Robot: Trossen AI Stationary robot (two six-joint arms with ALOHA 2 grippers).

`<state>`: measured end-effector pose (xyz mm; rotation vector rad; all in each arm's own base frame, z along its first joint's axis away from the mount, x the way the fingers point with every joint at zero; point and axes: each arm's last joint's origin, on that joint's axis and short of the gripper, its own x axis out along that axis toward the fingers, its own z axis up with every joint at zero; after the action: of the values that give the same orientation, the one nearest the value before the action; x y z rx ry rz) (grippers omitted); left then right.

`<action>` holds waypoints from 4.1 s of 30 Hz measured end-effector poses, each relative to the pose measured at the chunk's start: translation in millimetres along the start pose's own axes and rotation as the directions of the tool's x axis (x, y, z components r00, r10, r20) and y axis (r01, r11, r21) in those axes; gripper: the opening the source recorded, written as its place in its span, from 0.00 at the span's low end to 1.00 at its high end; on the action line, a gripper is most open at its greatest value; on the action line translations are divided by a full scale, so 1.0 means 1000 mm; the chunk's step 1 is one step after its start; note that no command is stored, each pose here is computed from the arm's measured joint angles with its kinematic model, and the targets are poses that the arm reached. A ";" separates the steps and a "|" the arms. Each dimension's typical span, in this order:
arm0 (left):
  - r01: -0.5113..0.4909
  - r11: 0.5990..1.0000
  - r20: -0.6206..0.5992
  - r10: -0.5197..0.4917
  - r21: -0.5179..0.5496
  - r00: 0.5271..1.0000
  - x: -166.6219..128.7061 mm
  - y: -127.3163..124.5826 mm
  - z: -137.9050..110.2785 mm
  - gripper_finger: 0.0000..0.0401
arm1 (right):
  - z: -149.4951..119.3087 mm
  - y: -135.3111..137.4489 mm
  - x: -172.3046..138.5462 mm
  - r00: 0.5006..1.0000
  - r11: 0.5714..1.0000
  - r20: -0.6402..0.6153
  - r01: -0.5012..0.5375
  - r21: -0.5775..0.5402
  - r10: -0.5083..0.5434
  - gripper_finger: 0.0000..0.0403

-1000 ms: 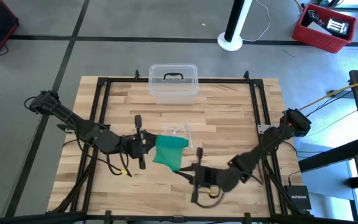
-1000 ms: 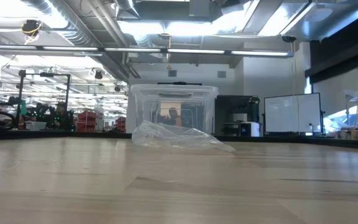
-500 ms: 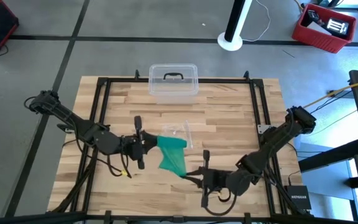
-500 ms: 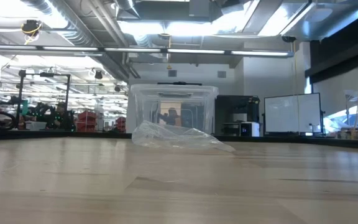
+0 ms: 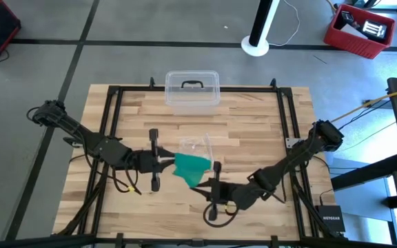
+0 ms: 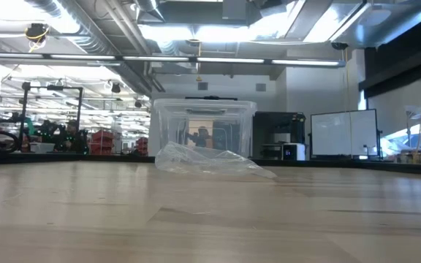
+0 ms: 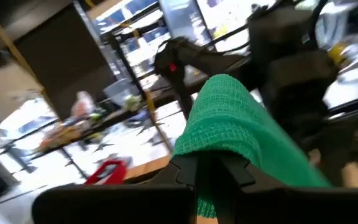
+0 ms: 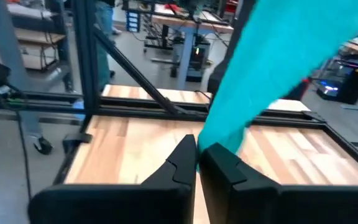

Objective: Roll bandage
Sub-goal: Roll the green bandage

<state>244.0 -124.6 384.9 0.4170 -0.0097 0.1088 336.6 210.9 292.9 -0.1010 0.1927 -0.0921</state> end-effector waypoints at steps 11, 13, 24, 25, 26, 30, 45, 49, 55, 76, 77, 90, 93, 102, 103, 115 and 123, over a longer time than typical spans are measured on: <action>0.064 0.998 -0.015 -0.064 -0.011 0.998 -0.002 -0.005 -0.003 0.03 | 0.007 -0.010 -0.009 0.988 0.988 -0.004 0.157 0.005 -0.157 0.28; 0.065 0.998 -0.015 -0.065 -0.006 0.998 -0.002 -0.005 -0.003 0.03 | 0.010 -0.013 -0.016 0.988 0.988 -0.022 0.151 -0.017 -0.151 0.37; 0.034 0.999 -0.028 -0.034 0.016 0.999 -0.001 -0.003 -0.003 0.03 | -0.011 -0.005 -0.029 0.972 0.976 -0.092 0.217 -0.014 -0.217 0.61; 0.034 0.999 -0.028 -0.034 0.016 0.999 -0.001 -0.003 -0.003 0.03 | -0.014 -0.004 -0.025 0.973 0.976 -0.075 0.220 0.001 -0.219 0.61; 0.034 0.999 -0.028 -0.034 0.016 0.999 -0.001 -0.003 -0.003 0.03 | -0.015 -0.005 -0.021 0.974 0.975 -0.054 0.221 0.010 -0.220 0.60; 0.035 0.999 -0.029 -0.034 0.019 0.999 -0.001 -0.003 -0.003 0.03 | -0.013 -0.003 -0.008 0.983 0.983 0.020 0.182 0.035 -0.183 0.55; 0.035 0.999 -0.030 -0.034 0.025 0.999 -0.001 -0.003 -0.004 0.03 | -0.007 -0.019 0.007 0.981 0.982 0.064 0.188 -0.036 -0.185 0.40; 0.035 0.999 -0.029 -0.034 0.031 0.999 -0.001 -0.003 -0.003 0.03 | -0.007 -0.018 0.006 0.982 0.980 0.064 0.180 -0.084 -0.175 0.33; 0.036 0.998 -0.029 -0.034 0.046 0.999 -0.001 -0.003 -0.003 0.03 | -0.008 -0.018 0.006 0.985 0.967 0.056 0.171 -0.186 -0.164 0.04; 0.283 0.947 -0.081 -0.297 -0.153 0.951 -0.012 -0.026 -0.011 0.03 | -0.005 -0.032 -0.014 0.799 0.606 0.011 0.465 -0.645 -0.601 0.01; 0.284 0.945 -0.089 -0.300 -0.161 0.950 -0.012 -0.026 -0.012 0.03 | 0.000 -0.032 -0.014 0.803 0.607 0.018 0.465 -0.645 -0.595 0.01; 0.237 0.953 -0.177 -0.270 -0.189 0.946 -0.006 -0.019 -0.024 0.03 | 0.047 -0.026 -0.020 0.869 0.638 0.072 0.413 -0.650 -0.490 0.00; 0.193 0.964 -0.206 -0.229 -0.184 0.951 -0.004 -0.015 -0.027 0.03 | 0.053 -0.018 -0.027 0.888 0.657 0.085 0.396 -0.641 -0.452 0.00; 0.113 0.978 -0.213 -0.150 -0.177 0.965 0.005 -0.003 -0.030 0.03 | 0.055 0.000 -0.033 0.965 0.712 0.112 0.252 -0.655 -0.238 0.00; 0.111 0.978 -0.208 -0.147 -0.176 0.967 0.005 -0.002 -0.030 0.03 | 0.053 0.002 -0.032 0.969 0.712 0.110 0.236 -0.661 -0.219 0.00; 0.120 0.988 -0.192 -0.137 -0.098 0.972 0.007 0.000 -0.029 0.03 | 0.029 0.013 -0.010 0.981 0.764 0.051 0.180 -0.619 -0.190 0.06; 0.137 0.990 -0.202 -0.140 -0.026 0.969 0.013 -0.006 -0.033 0.03 | 0.020 0.010 -0.005 0.986 0.865 -0.009 0.144 -0.480 -0.169 0.30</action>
<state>257.5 -115.6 352.2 0.3920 0.2207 0.0132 336.0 223.0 312.4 -0.6127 0.2560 -0.2094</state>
